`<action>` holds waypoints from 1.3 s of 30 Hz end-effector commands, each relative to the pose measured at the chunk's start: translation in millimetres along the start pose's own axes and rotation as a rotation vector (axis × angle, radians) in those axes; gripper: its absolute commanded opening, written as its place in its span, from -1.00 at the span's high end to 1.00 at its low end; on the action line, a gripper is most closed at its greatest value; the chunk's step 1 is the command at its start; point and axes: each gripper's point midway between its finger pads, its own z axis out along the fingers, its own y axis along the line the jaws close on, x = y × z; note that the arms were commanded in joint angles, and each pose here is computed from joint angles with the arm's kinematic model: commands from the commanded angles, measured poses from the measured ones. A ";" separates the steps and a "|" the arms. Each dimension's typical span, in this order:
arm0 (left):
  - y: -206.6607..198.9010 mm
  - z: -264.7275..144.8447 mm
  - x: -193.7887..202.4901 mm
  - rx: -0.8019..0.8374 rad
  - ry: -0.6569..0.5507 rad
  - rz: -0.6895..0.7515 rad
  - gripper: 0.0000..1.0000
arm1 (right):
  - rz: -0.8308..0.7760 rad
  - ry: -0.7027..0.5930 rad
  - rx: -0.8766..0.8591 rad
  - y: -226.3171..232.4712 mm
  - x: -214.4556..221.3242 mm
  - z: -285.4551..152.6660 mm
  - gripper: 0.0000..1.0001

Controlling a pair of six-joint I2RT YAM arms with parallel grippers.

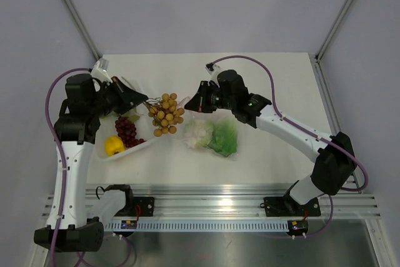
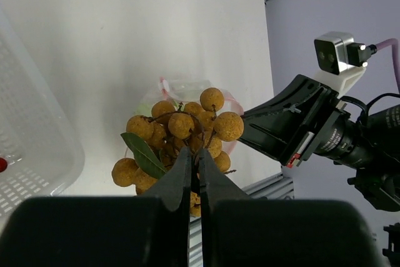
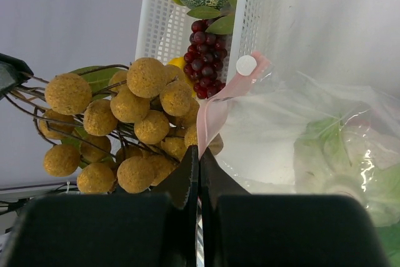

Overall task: Place the food in the zip-top bag and seal the zipper
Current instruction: Pick up the fake fruit from the bin, then place the fake fruit in the zipper food storage bag.

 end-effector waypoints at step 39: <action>1.8 62.1 -9.6 0.023 -0.052 -0.111 1.00 | -0.026 0.005 -0.324 97.9 -11.9 -27.4 1.00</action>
